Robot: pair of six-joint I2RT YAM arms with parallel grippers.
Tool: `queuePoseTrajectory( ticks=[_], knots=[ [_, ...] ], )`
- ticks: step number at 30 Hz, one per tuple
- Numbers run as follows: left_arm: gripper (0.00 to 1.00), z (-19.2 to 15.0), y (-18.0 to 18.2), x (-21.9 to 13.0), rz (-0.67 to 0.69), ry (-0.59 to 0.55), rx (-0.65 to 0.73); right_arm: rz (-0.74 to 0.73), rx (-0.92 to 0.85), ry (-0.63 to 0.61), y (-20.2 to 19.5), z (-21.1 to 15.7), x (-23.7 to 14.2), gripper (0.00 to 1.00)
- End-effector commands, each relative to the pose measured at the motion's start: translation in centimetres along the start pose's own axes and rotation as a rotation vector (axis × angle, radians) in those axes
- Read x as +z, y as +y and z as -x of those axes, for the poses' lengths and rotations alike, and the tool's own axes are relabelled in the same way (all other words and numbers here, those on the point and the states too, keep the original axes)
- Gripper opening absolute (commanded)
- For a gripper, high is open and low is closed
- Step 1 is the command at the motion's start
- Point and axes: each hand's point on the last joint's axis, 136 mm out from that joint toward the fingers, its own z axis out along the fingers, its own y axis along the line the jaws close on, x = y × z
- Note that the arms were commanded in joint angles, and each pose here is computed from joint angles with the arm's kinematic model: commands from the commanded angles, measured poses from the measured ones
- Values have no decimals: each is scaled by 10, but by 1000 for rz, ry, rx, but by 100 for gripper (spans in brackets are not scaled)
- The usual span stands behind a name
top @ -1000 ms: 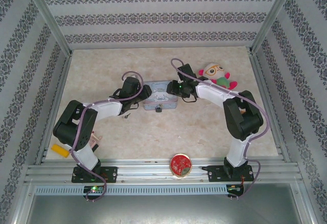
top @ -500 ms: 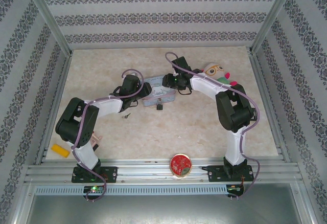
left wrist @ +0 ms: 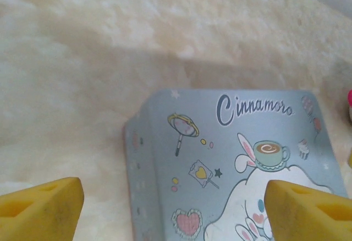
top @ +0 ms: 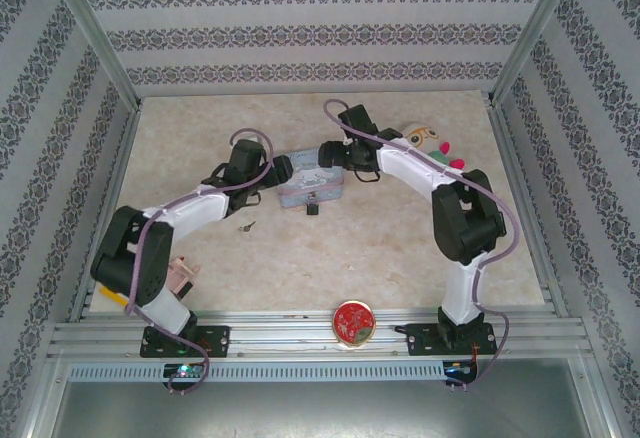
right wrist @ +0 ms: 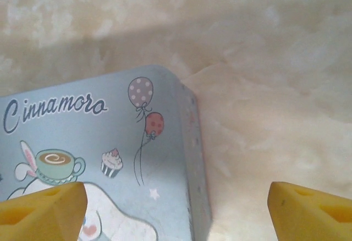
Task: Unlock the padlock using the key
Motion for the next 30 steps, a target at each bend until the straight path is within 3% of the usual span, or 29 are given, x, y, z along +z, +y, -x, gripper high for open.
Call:
queuePoseTrajectory(
  ticks=[1,4,10,20,30],
  knots=[
    [87,-4,30,-23,138,65,85,-96,-15,-68,-20,8,-37,89],
    [85,-25,50,-34,209,160,127,-149,-8,-105,-29,-1,-56,98],
    [69,-75,82,-48,294,338,157,-249,26,-191,-52,-26,-96,98],
    [52,-116,96,-30,300,518,206,-323,7,-283,-60,-39,-128,98],
    [36,-136,96,-30,275,583,158,-328,9,-320,-60,-37,-137,98]
  ],
)
